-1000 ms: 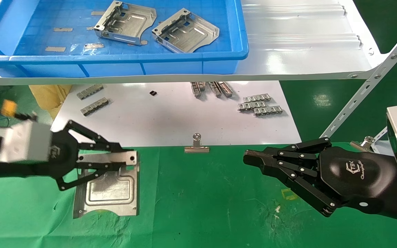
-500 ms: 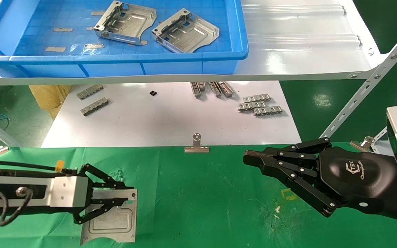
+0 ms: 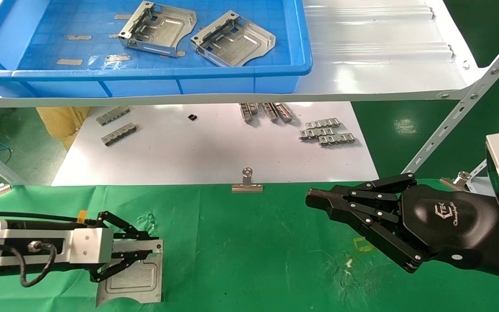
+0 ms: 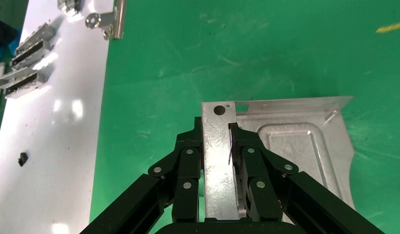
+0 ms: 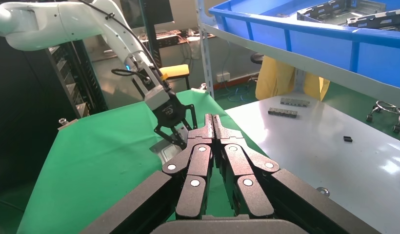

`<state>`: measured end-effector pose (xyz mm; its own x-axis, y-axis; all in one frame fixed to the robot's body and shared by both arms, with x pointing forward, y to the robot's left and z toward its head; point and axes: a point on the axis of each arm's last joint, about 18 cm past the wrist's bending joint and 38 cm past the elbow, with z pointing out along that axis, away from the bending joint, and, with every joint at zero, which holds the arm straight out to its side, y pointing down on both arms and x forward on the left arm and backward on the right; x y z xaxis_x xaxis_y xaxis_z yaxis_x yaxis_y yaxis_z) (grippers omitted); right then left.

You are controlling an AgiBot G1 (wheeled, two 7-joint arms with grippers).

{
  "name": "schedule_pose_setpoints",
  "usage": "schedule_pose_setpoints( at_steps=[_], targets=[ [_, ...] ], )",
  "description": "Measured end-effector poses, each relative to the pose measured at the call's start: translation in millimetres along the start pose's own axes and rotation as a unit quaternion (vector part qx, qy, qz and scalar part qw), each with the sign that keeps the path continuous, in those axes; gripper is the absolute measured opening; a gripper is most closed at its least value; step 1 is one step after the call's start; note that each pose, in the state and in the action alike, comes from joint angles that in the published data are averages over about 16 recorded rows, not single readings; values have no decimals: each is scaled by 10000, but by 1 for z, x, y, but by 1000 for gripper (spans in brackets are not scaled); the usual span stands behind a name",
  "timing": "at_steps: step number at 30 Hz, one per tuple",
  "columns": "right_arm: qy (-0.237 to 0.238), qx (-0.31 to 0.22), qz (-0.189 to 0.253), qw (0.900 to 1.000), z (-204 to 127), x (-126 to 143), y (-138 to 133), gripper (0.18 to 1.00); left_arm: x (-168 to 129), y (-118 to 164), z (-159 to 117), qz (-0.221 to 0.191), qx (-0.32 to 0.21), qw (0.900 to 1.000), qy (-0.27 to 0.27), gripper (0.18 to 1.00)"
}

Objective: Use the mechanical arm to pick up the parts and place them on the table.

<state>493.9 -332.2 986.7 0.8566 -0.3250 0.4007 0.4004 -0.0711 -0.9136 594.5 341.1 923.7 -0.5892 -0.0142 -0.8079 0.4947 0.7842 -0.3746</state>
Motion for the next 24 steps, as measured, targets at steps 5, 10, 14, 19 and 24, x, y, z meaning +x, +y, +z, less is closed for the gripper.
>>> schedule_pose_setpoints(
  at_steps=[5, 10, 14, 19, 24],
  targets=[
    [0, 0, 0, 10000, 0, 0, 0, 191, 0, 6, 5, 57, -127, 9999, -38, 274],
    [0, 0, 0, 10000, 0, 0, 0, 191, -1, 9, 9, 116, -208, 9997, -85, 283],
    [0, 0, 0, 10000, 0, 0, 0, 191, -3, 9, 10, 134, -201, 9996, -119, 304],
    [0, 0, 0, 10000, 0, 0, 0, 191, -6, 6, 7, 126, -129, 9997, -159, 345],
    [0, 0, 0, 10000, 0, 0, 0, 191, -9, 0, 0, 108, -11, 9998, -181, 409]
  ],
)
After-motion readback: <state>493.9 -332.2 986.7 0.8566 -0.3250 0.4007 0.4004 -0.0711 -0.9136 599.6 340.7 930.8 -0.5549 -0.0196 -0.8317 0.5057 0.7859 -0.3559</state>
